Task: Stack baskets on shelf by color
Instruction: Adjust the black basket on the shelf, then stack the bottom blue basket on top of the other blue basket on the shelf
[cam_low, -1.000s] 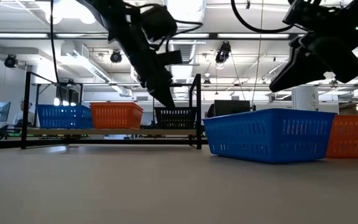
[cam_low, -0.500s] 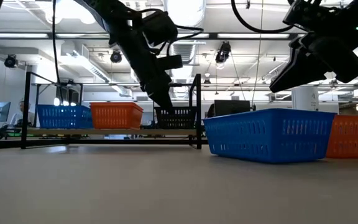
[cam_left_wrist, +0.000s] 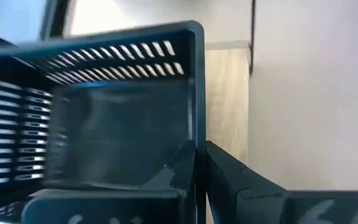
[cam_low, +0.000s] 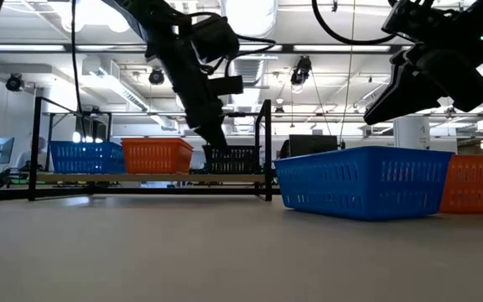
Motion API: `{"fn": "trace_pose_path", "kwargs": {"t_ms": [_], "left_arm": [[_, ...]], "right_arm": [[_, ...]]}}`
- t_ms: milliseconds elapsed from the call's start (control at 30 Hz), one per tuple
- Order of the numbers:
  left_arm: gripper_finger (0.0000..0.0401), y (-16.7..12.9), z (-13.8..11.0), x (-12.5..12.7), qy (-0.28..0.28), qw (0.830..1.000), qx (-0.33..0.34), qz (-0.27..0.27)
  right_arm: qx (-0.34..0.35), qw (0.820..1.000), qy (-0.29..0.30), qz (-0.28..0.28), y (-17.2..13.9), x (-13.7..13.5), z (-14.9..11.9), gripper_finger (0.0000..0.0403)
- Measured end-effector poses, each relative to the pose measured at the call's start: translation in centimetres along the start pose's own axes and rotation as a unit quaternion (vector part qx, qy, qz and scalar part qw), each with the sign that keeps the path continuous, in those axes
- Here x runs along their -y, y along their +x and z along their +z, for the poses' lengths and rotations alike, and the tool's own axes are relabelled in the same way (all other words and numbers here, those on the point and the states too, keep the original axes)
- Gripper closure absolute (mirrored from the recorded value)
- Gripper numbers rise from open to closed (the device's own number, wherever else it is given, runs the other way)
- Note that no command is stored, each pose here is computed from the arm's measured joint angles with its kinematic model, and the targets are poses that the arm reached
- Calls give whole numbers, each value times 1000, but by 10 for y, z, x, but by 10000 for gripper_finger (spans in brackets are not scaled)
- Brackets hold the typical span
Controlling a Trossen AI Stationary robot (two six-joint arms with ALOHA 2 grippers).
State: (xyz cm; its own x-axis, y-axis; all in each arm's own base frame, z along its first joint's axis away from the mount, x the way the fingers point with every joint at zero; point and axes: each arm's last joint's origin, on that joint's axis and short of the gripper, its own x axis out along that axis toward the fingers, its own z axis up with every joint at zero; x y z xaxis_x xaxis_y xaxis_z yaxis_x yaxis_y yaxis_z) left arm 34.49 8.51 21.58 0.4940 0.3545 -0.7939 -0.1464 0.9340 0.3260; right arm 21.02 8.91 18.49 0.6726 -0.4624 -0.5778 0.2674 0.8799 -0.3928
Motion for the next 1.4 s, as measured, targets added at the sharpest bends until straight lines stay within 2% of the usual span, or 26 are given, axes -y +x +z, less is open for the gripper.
{"fn": "trace_pose_path", "kwargs": {"t_ms": [200,667,833,967,1167,1400], "left_arm": [[391,-1,-5,1,10,1000,-24,-6],[391,-9,-2,-2,58,998,-12,-4],[385,-10,-2,-2,59,998,-12,-4],[364,-9,-3,-2,56,998,-13,-4],[310,-10,-2,-2,55,998,-11,-3],[262,-42,13,-5,-1,1000,26,-1]], "right_arm": [[0,1000,0,0,0,0,0,355],[-1,1000,3,0,0,0,-1,355],[-1,1000,3,0,0,0,-1,355],[-1,1000,3,0,0,0,-1,355],[-1,1000,2,0,0,0,-1,355],[-1,1000,0,0,0,0,-1,355]]}}
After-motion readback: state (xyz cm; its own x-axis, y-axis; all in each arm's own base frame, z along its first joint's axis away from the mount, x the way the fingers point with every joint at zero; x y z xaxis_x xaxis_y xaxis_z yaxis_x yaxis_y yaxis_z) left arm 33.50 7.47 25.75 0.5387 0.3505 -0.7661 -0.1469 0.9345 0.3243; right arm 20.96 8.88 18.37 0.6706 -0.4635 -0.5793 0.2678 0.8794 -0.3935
